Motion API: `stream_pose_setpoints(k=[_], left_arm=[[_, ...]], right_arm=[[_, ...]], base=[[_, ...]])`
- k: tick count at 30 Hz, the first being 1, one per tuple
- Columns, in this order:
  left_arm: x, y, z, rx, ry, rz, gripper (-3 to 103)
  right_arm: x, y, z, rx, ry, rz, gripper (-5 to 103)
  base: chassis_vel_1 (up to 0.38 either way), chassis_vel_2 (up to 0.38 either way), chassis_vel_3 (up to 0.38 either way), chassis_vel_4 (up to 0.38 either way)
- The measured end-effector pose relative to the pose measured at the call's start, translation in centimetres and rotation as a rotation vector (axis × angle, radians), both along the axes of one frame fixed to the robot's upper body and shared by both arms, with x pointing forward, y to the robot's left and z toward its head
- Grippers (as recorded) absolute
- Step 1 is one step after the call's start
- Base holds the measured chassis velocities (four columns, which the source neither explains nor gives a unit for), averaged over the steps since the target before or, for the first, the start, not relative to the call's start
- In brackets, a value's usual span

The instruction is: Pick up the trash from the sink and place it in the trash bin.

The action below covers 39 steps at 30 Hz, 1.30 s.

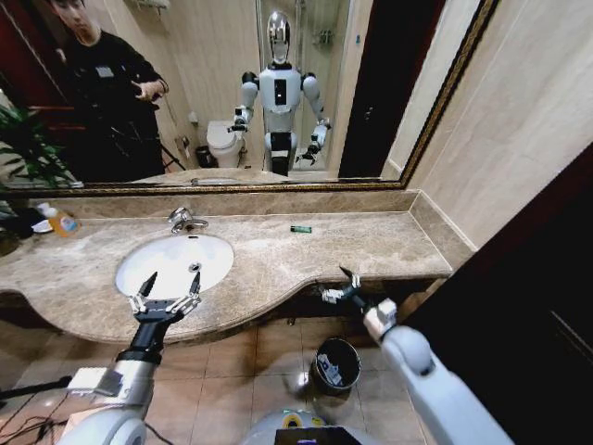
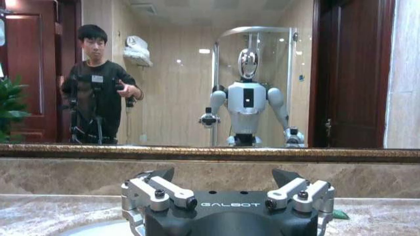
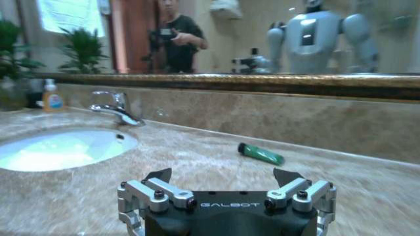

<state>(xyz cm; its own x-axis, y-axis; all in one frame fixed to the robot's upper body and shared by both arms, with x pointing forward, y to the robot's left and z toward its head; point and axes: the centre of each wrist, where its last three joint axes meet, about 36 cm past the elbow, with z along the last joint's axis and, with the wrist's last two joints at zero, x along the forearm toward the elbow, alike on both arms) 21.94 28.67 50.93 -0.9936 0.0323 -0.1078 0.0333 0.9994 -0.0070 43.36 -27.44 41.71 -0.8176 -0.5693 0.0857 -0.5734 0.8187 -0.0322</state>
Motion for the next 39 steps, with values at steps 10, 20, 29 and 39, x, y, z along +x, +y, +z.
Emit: stream_pose_setpoints(k=[10,20,29,39], left_arm=[[0.0,0.0,0.0,0.0,0.0,0.0,100],[0.0,0.0,0.0,0.0,0.0,0.0,100],[0.0,0.0,0.0,0.0,0.0,0.0,100],[0.0,0.0,0.0,0.0,0.0,0.0,100]], right_arm=[[11.4,-2.8,0.7,-0.007,0.029,0.195,100],[20.2,-2.6,2.9,-0.096,0.039,0.294,100],[26.1,-0.3,4.9,-0.198,0.043,0.293,100],[29.0,1.0,5.3,-0.3,0.095,0.317,100]], base=[[0.0,0.0,0.0,0.0],[0.0,0.0,0.0,0.0],[0.0,0.0,0.0,0.0],[0.0,0.0,0.0,0.0]])
